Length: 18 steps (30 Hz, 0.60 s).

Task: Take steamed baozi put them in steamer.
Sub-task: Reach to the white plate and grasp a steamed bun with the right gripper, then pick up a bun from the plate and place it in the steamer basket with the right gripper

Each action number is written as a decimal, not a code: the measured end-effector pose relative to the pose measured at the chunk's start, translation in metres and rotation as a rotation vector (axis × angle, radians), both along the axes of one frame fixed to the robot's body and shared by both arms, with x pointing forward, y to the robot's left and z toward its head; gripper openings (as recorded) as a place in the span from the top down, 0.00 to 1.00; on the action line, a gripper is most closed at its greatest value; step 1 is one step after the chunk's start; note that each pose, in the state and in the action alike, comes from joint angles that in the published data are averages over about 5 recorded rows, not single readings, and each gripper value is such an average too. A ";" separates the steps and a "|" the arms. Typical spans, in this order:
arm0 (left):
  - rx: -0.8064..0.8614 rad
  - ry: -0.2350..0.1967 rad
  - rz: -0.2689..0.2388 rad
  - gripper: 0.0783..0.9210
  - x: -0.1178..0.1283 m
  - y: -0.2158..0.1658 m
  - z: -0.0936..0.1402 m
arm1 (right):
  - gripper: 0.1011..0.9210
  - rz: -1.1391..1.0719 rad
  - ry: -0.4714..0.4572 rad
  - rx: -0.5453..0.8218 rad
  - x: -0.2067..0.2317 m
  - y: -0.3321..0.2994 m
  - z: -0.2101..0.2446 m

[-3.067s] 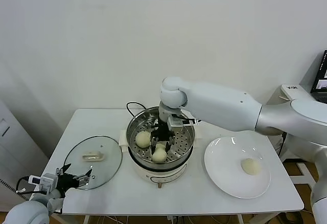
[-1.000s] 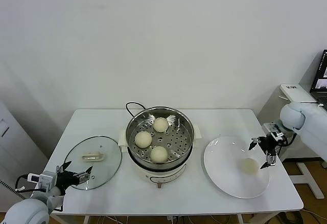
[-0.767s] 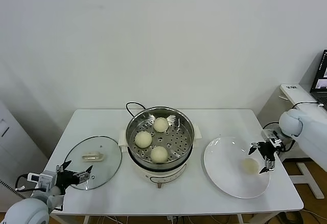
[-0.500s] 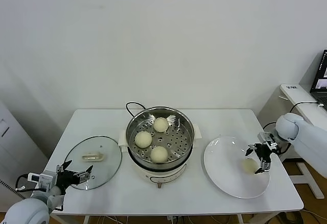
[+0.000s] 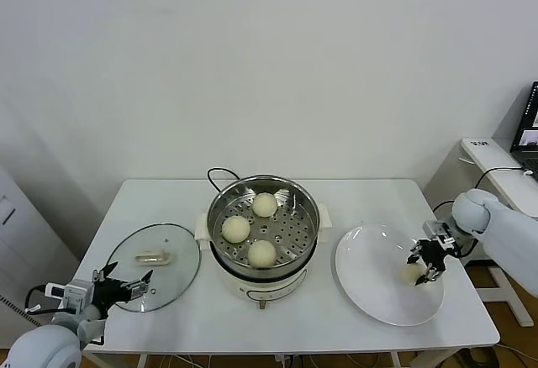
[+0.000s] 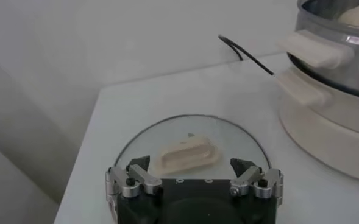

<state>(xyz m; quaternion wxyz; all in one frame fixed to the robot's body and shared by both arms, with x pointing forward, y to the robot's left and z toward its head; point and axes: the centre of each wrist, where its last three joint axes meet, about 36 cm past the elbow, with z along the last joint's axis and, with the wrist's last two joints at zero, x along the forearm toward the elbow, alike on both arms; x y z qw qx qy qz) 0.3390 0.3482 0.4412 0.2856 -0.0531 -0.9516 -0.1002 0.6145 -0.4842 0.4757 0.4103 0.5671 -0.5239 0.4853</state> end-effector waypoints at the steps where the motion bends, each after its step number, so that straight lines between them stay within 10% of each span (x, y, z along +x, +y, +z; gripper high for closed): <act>1: 0.001 0.000 0.000 0.12 0.000 0.000 0.000 | 0.56 -0.001 -0.004 0.001 0.001 0.001 0.006; 18: 0.004 -0.002 -0.004 0.12 0.003 -0.001 0.001 | 0.56 -0.018 -0.133 0.130 0.053 0.118 0.191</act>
